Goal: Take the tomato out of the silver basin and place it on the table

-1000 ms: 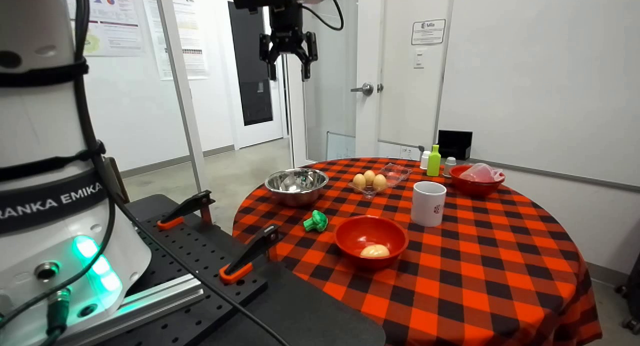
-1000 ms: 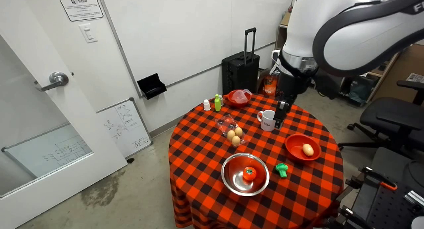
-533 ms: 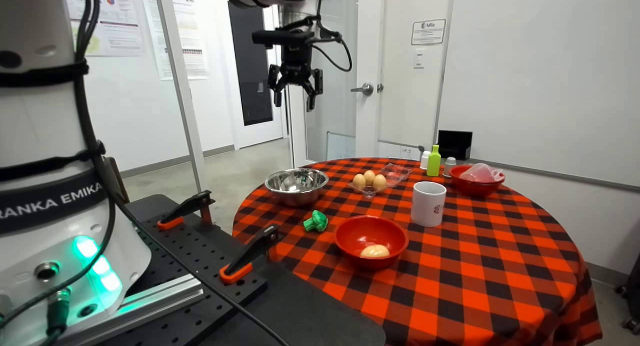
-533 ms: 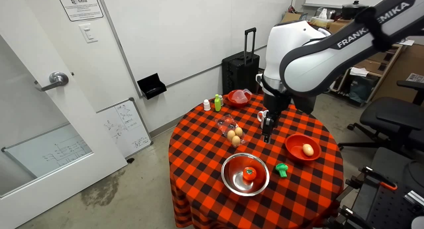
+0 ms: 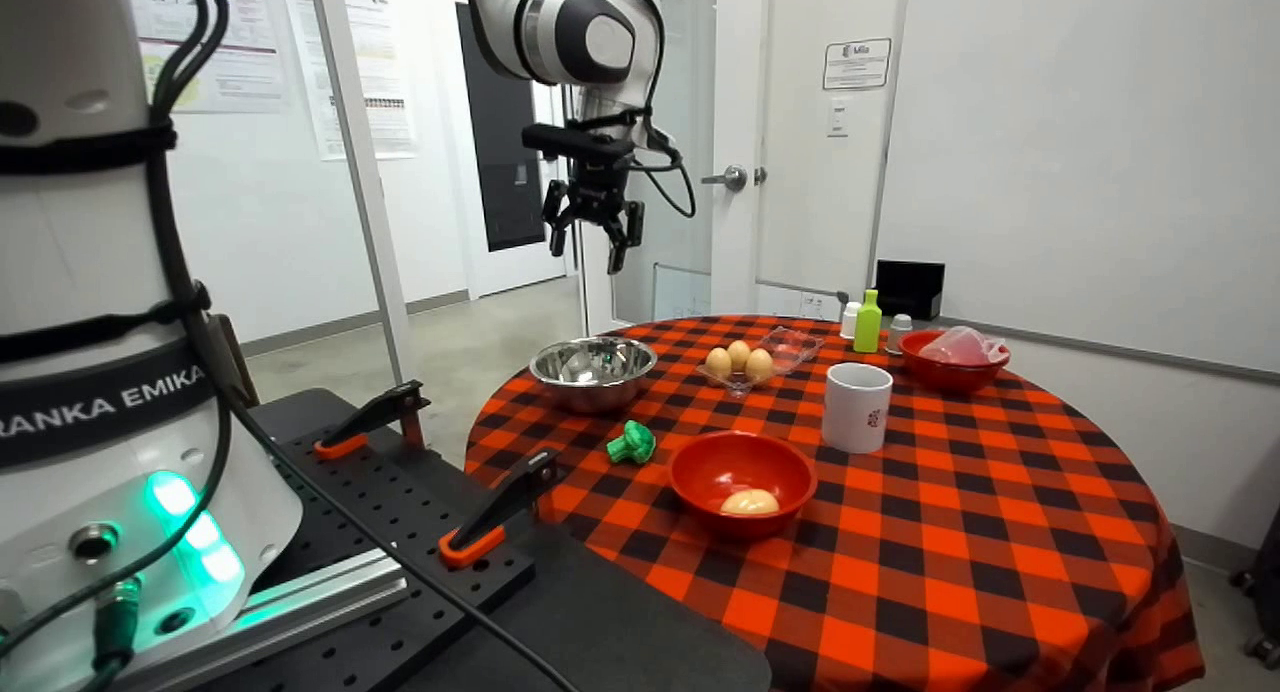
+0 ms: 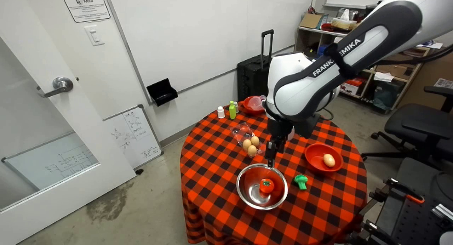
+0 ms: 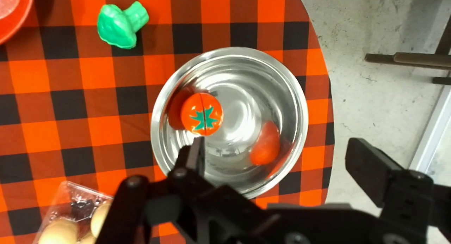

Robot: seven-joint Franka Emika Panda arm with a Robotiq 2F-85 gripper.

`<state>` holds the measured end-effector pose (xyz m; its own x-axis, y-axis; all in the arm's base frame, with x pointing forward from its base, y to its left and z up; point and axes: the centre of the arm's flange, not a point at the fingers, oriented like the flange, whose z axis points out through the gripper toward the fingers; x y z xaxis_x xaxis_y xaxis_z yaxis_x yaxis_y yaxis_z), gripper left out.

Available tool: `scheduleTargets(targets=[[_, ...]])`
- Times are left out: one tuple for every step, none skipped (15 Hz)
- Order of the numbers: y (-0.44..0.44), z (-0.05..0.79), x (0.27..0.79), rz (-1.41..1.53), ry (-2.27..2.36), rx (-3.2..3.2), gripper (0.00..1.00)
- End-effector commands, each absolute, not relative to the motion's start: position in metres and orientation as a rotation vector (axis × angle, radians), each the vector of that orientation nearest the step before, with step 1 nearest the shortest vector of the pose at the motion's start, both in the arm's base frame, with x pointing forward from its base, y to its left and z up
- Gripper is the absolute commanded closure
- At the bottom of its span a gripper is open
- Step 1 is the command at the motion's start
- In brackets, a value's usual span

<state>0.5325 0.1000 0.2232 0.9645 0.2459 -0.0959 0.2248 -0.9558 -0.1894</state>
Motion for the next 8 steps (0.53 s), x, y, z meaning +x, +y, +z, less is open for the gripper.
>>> scheduleTargets(targets=[[0.106,0.189,0.555,0.181,-0.361,-2.876,0.00],[0.108,0.180,0.556,0.194,-0.360,-2.867,0.00],[0.110,0.172,0.557,0.209,-0.355,-2.865,0.00],[0.115,0.163,0.558,0.226,-0.346,-2.873,0.00],[0.117,0.156,0.557,0.242,-0.344,-2.878,0.00],[0.121,0.148,0.558,0.253,-0.344,-2.883,0.00],[0.123,0.141,0.558,0.260,-0.348,-2.892,0.00],[0.126,0.135,0.559,0.262,-0.348,-2.906,0.00]])
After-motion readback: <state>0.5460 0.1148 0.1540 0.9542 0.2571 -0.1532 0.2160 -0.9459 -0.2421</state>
